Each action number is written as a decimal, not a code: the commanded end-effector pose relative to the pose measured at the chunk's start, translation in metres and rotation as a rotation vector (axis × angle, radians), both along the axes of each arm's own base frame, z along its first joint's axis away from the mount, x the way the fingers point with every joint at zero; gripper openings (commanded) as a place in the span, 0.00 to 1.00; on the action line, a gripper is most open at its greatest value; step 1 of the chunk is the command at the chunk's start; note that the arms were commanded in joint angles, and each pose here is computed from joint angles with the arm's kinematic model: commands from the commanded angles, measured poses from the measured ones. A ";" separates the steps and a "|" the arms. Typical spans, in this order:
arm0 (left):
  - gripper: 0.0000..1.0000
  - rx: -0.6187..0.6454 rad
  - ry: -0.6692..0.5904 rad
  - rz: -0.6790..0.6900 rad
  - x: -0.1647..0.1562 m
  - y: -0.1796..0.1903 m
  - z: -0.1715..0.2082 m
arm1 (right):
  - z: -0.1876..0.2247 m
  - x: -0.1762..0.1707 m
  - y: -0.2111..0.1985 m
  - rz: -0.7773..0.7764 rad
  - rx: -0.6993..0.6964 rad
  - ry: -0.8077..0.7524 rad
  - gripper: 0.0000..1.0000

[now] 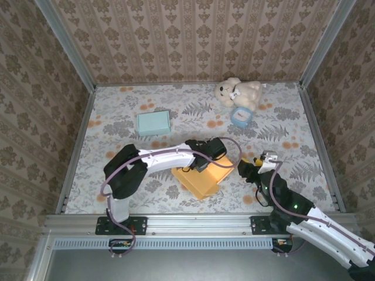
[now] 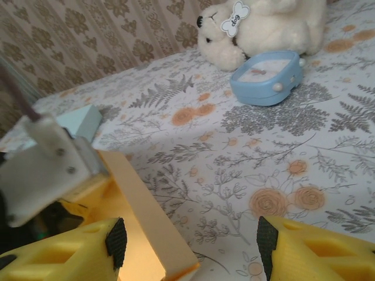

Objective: Fold the paper box

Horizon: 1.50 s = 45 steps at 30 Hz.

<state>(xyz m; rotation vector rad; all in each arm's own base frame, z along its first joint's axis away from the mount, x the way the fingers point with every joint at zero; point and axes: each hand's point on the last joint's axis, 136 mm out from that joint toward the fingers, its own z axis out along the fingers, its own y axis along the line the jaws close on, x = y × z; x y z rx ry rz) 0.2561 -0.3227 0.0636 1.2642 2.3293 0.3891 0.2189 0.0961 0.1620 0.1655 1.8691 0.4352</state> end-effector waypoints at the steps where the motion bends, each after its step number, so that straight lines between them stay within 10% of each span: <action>1: 0.00 0.350 0.103 -0.116 -0.010 0.046 -0.015 | -0.005 -0.007 0.004 0.038 0.078 0.002 0.63; 19: 0.01 0.410 0.197 0.015 0.064 0.064 -0.051 | -0.027 -0.013 0.011 0.082 0.133 0.021 0.63; 45: 0.47 0.122 0.131 0.104 0.080 0.040 0.021 | -0.037 -0.013 0.020 0.119 0.154 0.028 0.63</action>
